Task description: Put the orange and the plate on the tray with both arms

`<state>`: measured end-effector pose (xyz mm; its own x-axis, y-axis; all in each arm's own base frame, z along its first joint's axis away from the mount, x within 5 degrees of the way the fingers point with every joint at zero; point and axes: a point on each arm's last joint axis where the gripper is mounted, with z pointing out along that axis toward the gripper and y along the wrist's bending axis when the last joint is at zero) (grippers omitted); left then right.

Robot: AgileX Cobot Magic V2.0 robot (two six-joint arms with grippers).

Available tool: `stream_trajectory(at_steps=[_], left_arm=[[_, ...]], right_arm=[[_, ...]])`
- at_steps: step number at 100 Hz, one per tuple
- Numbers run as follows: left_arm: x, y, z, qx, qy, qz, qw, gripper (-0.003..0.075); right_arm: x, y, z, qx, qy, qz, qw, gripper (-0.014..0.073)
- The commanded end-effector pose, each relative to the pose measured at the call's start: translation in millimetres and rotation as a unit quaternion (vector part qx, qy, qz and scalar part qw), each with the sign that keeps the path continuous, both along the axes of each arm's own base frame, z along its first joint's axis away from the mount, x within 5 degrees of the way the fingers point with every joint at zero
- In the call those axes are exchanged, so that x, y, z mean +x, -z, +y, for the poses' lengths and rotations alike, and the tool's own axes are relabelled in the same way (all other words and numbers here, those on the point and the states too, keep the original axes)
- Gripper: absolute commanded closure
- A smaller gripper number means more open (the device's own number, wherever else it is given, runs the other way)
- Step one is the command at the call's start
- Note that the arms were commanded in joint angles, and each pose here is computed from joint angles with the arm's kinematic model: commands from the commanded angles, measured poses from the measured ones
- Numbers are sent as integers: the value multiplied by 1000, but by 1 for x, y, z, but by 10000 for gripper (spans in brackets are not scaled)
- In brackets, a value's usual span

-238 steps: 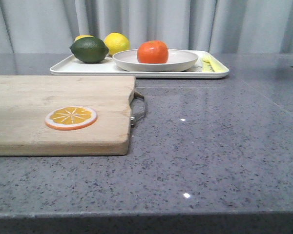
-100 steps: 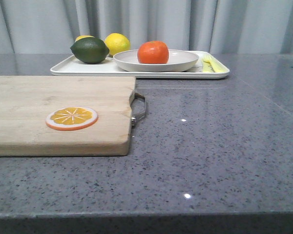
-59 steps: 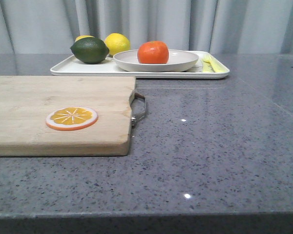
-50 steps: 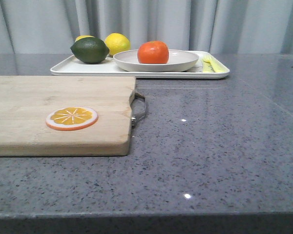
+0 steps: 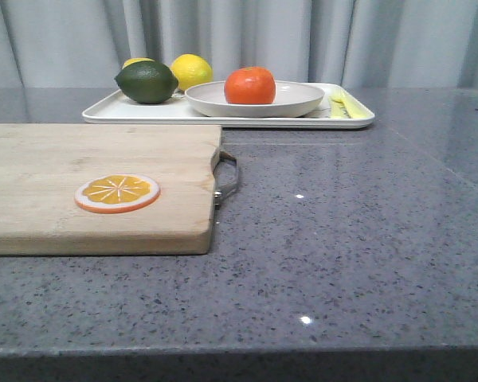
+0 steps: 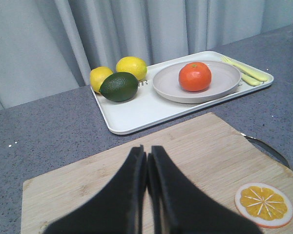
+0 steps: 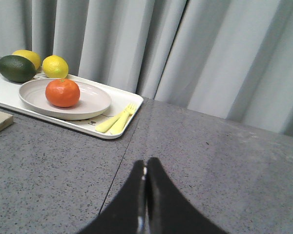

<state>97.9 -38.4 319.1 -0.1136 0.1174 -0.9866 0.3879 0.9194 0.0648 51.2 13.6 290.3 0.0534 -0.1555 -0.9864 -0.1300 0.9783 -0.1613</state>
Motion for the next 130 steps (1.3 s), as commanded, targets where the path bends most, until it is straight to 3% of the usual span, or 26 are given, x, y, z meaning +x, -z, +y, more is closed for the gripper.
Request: stream_trajectory(at_steps=[1,15,37,91,130], left_arm=[[1,-13,2,-18,-15,-37,999,740],[-5,-5,6,32,-21,-53,998,740],[-21,28,17,-13,-57,-78,995,741],[-45,112,35,-56,-159,-96,981,741],[-44,113,35,-62,-162,-88,981,740]], right_arm=[[-1,-13,-3,11,19,-37,999,697],[-1,-14,-3,11,20,-37,999,697],[-1,-14,-3,11,20,-37,999,697],[-1,-14,-3,11,20,-37,999,697],[-1,-14,-3,11,20,-37,999,697]])
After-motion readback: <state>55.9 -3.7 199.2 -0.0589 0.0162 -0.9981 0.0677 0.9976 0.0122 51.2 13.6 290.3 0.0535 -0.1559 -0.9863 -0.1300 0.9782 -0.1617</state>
